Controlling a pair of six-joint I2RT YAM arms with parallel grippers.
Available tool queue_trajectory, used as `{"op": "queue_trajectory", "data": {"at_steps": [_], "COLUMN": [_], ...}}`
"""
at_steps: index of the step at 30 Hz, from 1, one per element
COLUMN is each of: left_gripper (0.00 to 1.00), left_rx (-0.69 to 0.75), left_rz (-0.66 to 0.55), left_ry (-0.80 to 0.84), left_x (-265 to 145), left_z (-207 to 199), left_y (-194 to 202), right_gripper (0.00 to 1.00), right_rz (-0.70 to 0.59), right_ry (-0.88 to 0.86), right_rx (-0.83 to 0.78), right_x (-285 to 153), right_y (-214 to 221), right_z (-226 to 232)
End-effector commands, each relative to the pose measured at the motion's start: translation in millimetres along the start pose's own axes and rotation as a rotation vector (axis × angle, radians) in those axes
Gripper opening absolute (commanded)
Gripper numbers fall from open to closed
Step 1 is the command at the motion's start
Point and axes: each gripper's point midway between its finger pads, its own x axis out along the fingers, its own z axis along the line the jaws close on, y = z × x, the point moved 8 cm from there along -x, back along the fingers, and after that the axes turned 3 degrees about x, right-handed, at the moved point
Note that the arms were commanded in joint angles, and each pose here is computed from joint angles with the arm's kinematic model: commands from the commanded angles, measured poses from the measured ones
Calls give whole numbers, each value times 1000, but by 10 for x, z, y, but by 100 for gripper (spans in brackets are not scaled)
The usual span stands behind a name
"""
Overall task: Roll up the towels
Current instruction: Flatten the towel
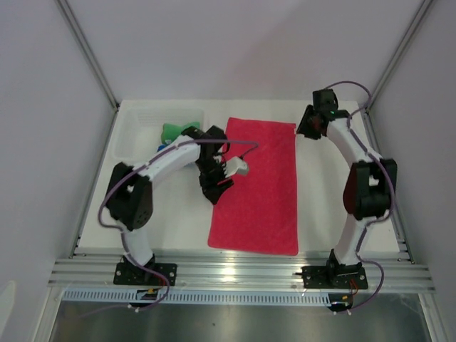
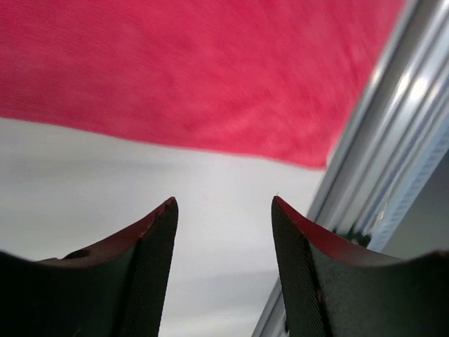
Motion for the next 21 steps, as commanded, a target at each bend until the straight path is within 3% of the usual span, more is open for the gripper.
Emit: {"op": "queue_trajectory", "data": {"at_steps": [1,3,5,8,9,14,21], "left_gripper": [60,60,60,62,63,66,66], "left_rx": [430,653,758,926,1016,1127,1149], "left_rz": [20,43,61,6,-46,-122,-140], "left_ry": [-19,-90,-88,-130,-162,-130,-45], "left_x": [-128,-125,-14,228,214,523,772], "left_z": [-366,-520,-640,-807,-911,-1054,-1136], "left_y": [300,444,616,772,730,857,867], "right_gripper": [39,40,40,40,40,41,40], "right_rz": [26,50,157,293,278,426,480], "right_ry": [70,46,35,32,-3,40,106], "right_rx": [-56,-22,-1,33,41,70,80], "right_x": [-815,-1116,-1247,-1347,-1450,-1575,-1778], "right_y": [457,747,1288,1997,2094,2785,3075], "right_z": [-193,-244,-410,-521,-505,-683,-913]}}
